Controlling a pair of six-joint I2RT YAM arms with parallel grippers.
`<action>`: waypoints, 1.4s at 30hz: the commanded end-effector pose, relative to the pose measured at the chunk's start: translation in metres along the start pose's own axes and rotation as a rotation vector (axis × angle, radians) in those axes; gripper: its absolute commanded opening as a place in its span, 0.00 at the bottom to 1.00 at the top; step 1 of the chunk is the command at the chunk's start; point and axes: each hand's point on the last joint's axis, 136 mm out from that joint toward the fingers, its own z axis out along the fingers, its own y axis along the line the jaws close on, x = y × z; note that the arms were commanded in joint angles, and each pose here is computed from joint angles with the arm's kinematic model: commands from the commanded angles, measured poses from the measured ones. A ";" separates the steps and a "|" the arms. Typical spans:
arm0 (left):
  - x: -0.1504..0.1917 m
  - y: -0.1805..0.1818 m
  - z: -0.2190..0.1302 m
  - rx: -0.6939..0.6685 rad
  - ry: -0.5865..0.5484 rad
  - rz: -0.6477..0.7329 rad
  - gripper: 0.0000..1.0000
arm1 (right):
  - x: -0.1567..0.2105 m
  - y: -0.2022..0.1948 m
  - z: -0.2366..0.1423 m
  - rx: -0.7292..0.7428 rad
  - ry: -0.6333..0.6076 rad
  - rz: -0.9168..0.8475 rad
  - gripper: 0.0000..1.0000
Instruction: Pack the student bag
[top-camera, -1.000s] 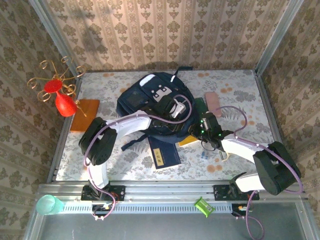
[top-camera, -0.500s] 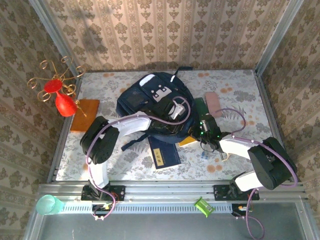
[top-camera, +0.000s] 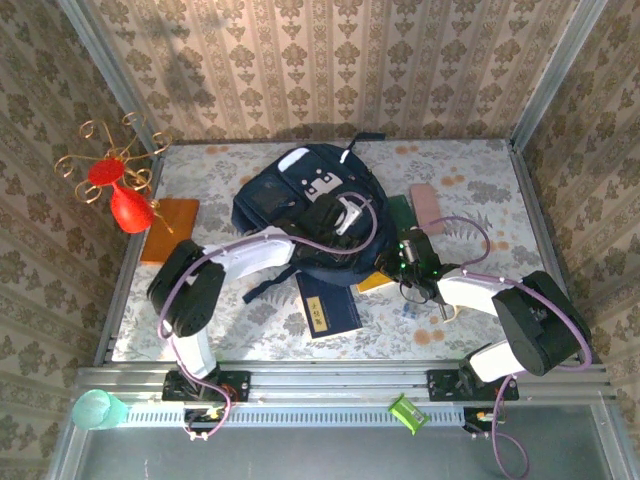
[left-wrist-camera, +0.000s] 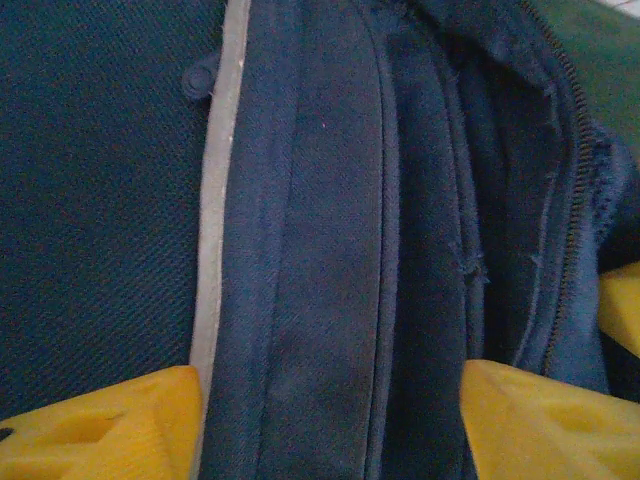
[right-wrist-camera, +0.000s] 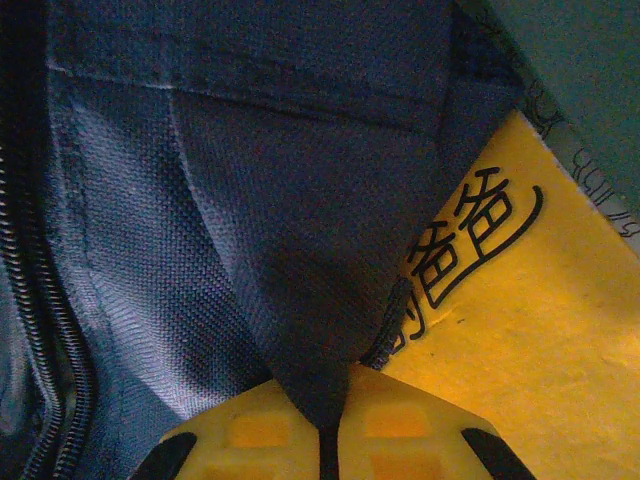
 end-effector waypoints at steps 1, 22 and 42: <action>0.008 0.010 0.014 -0.084 0.069 0.062 0.72 | 0.011 -0.016 0.005 0.061 0.043 0.006 0.10; -0.063 0.087 -0.106 0.160 -0.403 -0.377 0.00 | 0.005 0.051 -0.007 -0.103 0.017 -0.143 0.26; -0.081 0.116 -0.180 0.413 -0.582 -0.306 0.00 | 0.063 0.025 -0.056 0.048 0.210 -0.463 0.69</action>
